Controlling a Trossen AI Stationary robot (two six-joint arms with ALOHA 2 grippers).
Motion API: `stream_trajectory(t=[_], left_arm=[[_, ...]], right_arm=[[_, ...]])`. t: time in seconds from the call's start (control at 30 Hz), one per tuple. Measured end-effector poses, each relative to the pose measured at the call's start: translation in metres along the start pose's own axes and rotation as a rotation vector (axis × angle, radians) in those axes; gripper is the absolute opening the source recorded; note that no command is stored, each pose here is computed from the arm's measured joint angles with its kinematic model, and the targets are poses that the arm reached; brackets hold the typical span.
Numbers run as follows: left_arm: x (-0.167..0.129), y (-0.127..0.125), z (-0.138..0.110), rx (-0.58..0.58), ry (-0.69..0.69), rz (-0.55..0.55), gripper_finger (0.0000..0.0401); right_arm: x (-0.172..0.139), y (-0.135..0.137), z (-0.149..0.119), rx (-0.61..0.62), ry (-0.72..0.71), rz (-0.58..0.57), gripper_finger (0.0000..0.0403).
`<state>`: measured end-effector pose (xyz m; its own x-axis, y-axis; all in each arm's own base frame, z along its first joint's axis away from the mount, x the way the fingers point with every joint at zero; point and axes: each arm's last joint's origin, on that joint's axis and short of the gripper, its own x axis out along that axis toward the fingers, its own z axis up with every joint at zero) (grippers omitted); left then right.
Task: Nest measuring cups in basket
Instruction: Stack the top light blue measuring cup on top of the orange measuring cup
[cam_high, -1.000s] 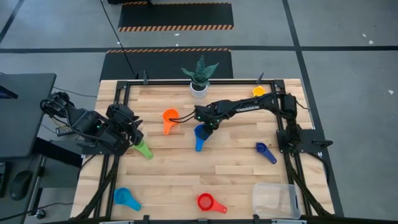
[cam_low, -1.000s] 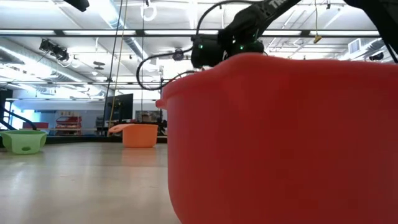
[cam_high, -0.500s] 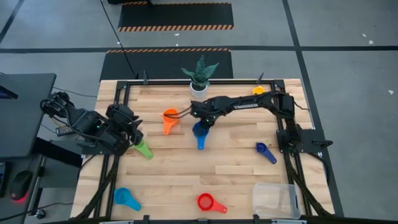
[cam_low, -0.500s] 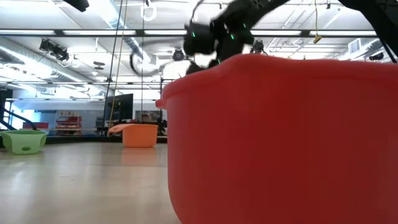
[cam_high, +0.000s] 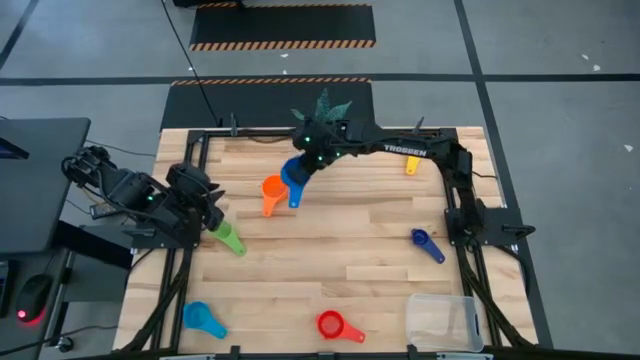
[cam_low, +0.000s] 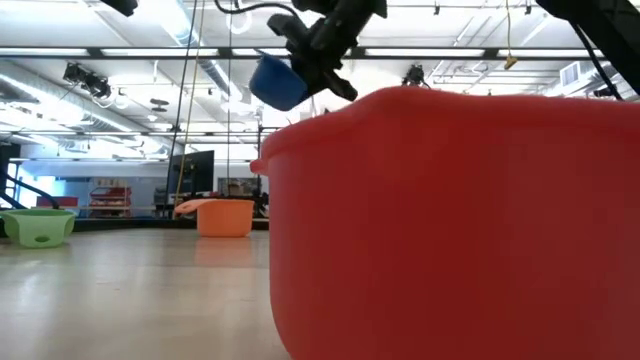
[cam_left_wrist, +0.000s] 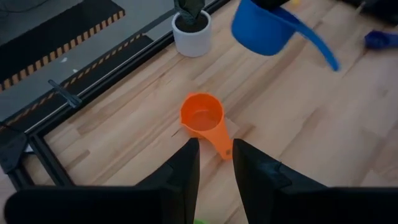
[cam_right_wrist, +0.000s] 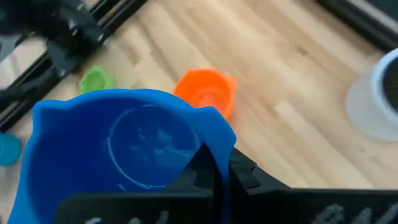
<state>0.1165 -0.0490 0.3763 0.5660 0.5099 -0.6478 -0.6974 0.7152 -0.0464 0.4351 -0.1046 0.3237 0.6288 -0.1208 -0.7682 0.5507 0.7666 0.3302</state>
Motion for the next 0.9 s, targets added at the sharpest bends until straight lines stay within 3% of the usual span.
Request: stream_trajectory(t=[0.17, 0.4, 0.57, 0.9], left_arm=[[-0.009, 0.021, 0.003, -0.044, -0.02, -0.05, 0.0102], [-0.018, 0.043, 0.005, -0.1, -0.039, -0.102, 0.0102], [-0.02, 0.048, 0.005, -0.102, -0.044, -0.114, 0.0102], [-0.02, 0.049, 0.005, -0.1, -0.043, -0.119, 0.0102]], right_arm=[[0.006, -0.001, 0.013, 0.012, -0.095, 0.042, 0.0008], [0.049, -0.008, 0.015, 0.037, -0.11, 0.068, 0.0008], [0.086, -0.01, 0.011, 0.056, -0.094, 0.125, 0.0008], [0.144, -0.025, -0.009, 0.07, -0.015, 0.089, 0.0008]])
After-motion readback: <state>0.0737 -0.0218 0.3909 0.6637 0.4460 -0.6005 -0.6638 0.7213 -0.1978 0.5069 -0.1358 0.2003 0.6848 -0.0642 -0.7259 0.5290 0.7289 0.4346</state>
